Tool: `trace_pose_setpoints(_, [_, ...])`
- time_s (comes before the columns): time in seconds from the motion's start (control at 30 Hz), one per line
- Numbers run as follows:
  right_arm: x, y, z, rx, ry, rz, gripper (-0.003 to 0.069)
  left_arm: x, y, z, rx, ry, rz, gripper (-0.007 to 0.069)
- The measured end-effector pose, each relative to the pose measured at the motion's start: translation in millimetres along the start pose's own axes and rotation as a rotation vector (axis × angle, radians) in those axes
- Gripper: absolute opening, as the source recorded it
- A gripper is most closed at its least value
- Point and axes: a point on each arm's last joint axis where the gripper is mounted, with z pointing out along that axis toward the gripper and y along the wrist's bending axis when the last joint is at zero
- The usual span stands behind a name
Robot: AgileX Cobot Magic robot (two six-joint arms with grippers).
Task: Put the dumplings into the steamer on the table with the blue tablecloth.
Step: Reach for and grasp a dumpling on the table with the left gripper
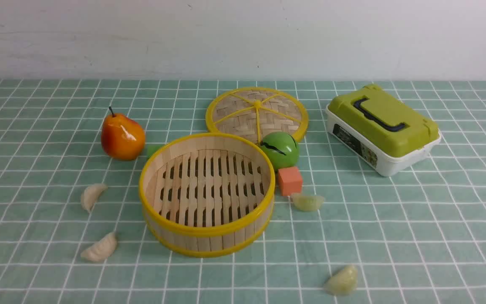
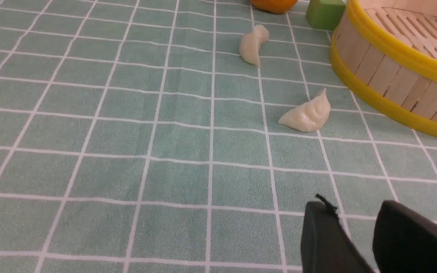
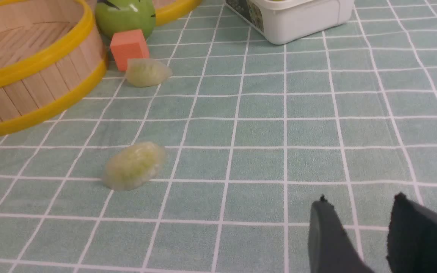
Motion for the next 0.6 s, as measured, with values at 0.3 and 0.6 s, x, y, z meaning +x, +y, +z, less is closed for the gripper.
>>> trace_pose_setpoints(0.3, [0.0,0.0,0.0,0.000,0.000,0.000,0.0239,0.0,0.0,0.0,0.000,0.000,0.000,0.0202])
trace_pose_setpoints(0.6, [0.0,0.0,0.0,0.000,0.000,0.000,0.0239,-0.5,0.4,0.0,-0.005,-0.006,0.014,0.0209])
